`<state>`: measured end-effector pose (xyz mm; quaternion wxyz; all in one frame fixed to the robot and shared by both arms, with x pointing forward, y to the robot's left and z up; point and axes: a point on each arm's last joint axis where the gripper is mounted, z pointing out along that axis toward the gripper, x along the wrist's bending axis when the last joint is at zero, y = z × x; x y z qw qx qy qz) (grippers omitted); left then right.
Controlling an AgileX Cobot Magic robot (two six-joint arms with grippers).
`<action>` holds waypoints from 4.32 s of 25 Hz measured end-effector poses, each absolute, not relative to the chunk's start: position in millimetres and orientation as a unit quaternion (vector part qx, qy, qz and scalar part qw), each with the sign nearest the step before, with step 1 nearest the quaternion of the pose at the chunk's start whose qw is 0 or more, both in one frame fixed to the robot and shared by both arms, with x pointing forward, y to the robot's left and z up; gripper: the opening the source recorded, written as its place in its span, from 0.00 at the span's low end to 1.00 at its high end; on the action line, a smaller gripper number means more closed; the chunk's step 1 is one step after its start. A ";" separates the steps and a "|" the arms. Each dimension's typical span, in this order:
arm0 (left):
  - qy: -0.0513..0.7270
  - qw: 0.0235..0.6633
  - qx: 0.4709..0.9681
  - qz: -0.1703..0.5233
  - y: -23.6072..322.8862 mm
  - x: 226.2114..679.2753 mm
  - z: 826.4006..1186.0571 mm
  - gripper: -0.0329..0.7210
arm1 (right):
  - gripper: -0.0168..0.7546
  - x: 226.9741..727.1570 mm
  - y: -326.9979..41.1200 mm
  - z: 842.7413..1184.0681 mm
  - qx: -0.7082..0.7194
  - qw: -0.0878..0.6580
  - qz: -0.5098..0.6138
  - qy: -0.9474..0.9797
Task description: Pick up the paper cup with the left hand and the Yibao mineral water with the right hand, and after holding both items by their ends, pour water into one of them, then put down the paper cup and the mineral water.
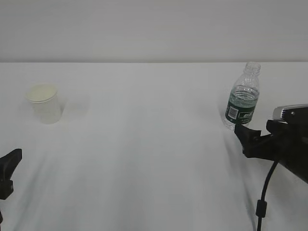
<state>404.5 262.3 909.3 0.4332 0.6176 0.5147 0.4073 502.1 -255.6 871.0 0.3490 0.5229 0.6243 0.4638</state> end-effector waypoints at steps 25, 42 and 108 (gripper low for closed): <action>0.510 0.436 0.621 0.405 261.2 404.4 909.4 0.73 | 0.90 542.7 -250.2 847.1 0.520 0.351 0.467 0.623; 0.505 0.438 0.625 0.403 259.9 404.2 909.4 0.73 | 0.90 567.7 -250.0 856.6 0.519 0.375 0.478 0.601; 0.495 0.444 0.632 0.398 257.6 404.0 909.6 0.72 | 0.87 609.8 -247.7 828.0 0.532 0.382 0.470 0.592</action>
